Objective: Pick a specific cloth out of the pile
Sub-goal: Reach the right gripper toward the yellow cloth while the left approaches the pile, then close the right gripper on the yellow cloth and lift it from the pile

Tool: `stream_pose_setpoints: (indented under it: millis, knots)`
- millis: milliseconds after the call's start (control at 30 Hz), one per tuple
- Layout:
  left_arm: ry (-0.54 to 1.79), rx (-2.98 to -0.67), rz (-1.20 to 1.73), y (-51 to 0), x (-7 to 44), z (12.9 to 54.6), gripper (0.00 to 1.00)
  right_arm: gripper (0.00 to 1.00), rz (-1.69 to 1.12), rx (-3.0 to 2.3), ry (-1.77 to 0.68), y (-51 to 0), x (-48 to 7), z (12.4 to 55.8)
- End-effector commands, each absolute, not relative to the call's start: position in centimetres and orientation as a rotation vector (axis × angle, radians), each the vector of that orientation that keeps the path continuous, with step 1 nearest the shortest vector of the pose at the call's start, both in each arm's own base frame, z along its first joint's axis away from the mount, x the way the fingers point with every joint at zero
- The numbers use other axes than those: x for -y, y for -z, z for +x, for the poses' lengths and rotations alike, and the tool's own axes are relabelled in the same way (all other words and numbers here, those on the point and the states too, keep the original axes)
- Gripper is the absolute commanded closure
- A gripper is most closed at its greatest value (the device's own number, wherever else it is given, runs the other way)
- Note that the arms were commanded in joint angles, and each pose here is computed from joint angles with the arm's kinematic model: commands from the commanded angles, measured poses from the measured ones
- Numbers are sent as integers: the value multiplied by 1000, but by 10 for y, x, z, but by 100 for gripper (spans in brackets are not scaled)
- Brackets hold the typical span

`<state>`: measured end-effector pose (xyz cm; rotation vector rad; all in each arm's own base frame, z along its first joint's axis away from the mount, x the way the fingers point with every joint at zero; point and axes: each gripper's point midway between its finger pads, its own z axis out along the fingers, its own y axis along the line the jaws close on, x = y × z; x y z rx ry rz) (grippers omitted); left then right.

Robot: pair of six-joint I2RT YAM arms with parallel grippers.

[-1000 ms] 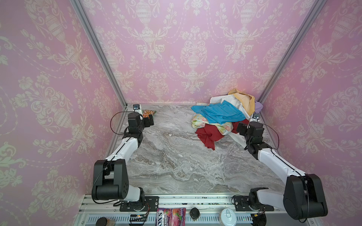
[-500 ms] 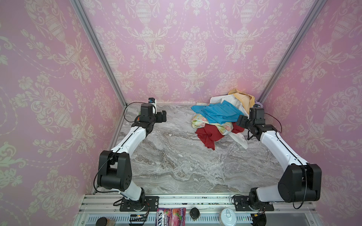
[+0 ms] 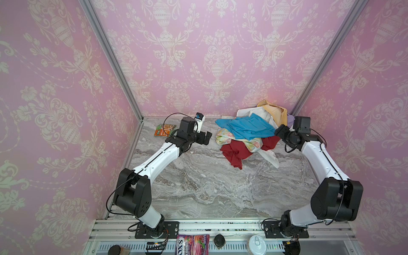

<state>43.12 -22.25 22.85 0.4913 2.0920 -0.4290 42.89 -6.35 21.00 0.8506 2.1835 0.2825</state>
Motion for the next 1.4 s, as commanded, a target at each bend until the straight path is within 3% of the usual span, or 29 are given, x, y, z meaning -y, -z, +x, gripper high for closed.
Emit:
stream_pose_setpoints:
  millis: [0, 267, 800, 1367]
  knots:
    - [441, -2088, 589, -227, 243, 423, 2, 20, 951, -2127, -412, -220, 68, 441]
    - [562, -2049, 629, -234, 278, 405, 3, 26, 1012, -2075, -479, -221, 89, 471]
    - [598, -2005, 703, -250, 302, 393, 4, 36, 1149, -2041, -566, -187, 133, 524]
    - [562, -2013, 709, -247, 313, 412, 3, 32, 989, -2142, -467, -147, 146, 549]
